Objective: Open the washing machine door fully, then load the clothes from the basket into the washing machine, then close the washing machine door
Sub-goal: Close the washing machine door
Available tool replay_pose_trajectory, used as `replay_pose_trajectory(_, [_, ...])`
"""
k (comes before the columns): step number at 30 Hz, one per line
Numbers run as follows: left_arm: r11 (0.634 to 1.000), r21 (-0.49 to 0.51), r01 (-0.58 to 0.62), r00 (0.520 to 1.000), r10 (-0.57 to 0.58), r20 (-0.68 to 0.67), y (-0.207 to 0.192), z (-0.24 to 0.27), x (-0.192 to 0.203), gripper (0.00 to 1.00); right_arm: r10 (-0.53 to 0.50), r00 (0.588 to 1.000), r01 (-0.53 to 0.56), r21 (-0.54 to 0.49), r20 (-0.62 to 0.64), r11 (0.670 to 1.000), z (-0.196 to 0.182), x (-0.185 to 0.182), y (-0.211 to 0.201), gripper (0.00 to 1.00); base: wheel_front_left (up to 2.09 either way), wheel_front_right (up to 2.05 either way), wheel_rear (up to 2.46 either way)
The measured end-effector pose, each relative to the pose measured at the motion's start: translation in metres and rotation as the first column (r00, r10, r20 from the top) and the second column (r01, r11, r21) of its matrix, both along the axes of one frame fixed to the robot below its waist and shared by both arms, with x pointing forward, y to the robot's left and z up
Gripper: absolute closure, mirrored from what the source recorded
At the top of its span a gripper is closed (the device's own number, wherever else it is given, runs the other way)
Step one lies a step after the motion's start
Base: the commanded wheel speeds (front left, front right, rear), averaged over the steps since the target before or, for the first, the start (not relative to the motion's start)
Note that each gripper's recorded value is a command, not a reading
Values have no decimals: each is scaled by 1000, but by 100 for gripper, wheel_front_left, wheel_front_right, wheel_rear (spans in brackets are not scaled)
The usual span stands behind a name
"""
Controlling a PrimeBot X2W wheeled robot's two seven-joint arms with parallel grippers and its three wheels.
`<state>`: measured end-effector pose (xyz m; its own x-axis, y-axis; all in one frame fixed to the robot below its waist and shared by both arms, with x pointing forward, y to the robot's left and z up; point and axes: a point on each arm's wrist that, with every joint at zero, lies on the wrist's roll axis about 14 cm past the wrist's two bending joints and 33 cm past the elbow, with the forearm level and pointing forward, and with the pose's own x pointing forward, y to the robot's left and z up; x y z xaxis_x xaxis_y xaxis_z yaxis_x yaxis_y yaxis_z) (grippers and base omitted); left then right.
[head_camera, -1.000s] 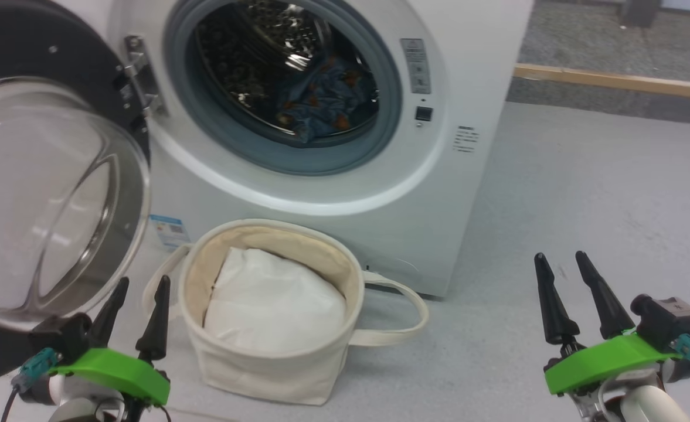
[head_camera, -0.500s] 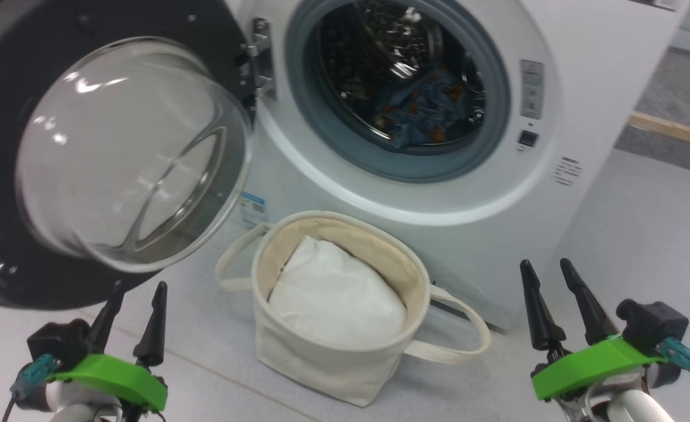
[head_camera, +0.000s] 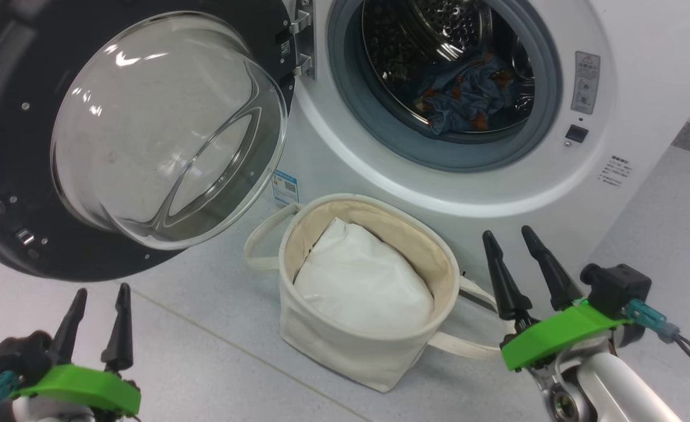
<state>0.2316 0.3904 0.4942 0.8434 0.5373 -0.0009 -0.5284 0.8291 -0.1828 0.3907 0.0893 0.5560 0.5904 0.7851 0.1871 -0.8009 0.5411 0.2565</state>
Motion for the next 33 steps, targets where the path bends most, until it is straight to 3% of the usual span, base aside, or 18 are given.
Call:
replay_pose_trajectory(25, [1000,2,-26,1000,26,8,2,1,-7,0,47,999,-47,-1,-10,999,-1,-3,15,0,0,0,0])
replay_pose_trajectory(33, [998,64,18,996,-24,81,-5,30,2,0,55,998,-55,-1,-17,998,-3,-4,17,0,0,0,0])
